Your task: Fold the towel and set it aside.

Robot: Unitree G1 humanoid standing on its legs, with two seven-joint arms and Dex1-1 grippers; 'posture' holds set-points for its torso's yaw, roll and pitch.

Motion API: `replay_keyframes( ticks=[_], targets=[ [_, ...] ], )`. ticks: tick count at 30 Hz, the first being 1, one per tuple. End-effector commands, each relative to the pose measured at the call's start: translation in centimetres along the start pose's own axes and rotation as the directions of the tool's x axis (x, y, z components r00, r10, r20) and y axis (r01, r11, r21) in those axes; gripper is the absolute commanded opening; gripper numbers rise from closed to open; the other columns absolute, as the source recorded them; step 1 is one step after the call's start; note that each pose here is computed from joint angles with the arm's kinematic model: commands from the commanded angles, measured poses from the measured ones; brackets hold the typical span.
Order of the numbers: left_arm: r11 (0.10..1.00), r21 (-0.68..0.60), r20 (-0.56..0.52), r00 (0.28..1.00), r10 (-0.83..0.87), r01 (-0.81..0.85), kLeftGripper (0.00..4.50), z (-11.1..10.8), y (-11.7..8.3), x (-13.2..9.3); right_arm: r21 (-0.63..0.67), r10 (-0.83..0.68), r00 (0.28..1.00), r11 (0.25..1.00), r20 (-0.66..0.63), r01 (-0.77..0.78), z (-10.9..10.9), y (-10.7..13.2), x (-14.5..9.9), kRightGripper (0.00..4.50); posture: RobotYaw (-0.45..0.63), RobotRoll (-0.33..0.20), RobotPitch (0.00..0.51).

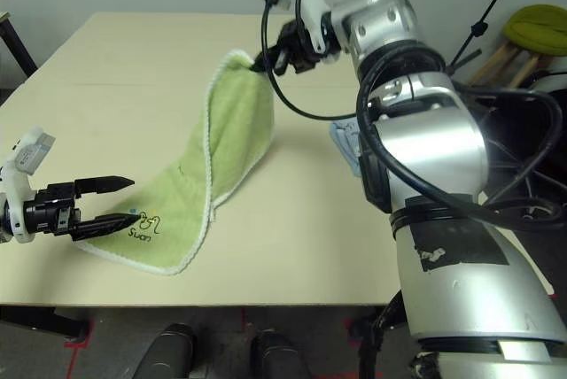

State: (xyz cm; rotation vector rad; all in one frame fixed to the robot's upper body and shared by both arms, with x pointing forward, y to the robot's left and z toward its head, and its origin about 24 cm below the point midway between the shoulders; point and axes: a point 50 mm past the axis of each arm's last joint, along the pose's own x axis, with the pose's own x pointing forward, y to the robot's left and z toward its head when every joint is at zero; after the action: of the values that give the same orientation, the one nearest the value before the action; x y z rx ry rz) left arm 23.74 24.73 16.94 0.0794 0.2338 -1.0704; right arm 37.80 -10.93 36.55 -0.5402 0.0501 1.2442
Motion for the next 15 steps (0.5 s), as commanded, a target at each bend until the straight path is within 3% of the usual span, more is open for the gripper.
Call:
replay_keyframes(
  ticks=[1,7,15],
  targets=[
    [1.000,-0.007,0.018,1.000,0.003,-0.003,4.50,0.2,-0.3,-0.1,0.016,0.021,0.995,1.000,0.095,-0.022,1.9,0.2,0.0,0.03,0.24,0.000,0.064],
    [1.000,-0.017,0.064,0.998,0.027,-0.026,4.50,0.9,-0.5,-0.1,0.020,-0.061,0.983,0.998,0.173,0.058,3.9,0.0,-0.1,0.03,0.24,0.000,0.060],
    [0.998,-0.029,0.075,0.996,0.049,-0.047,4.50,0.9,-0.9,0.0,-0.009,-0.122,0.904,0.990,0.410,0.137,11.1,0.9,-1.7,0.03,0.26,0.000,0.068]
  ],
)
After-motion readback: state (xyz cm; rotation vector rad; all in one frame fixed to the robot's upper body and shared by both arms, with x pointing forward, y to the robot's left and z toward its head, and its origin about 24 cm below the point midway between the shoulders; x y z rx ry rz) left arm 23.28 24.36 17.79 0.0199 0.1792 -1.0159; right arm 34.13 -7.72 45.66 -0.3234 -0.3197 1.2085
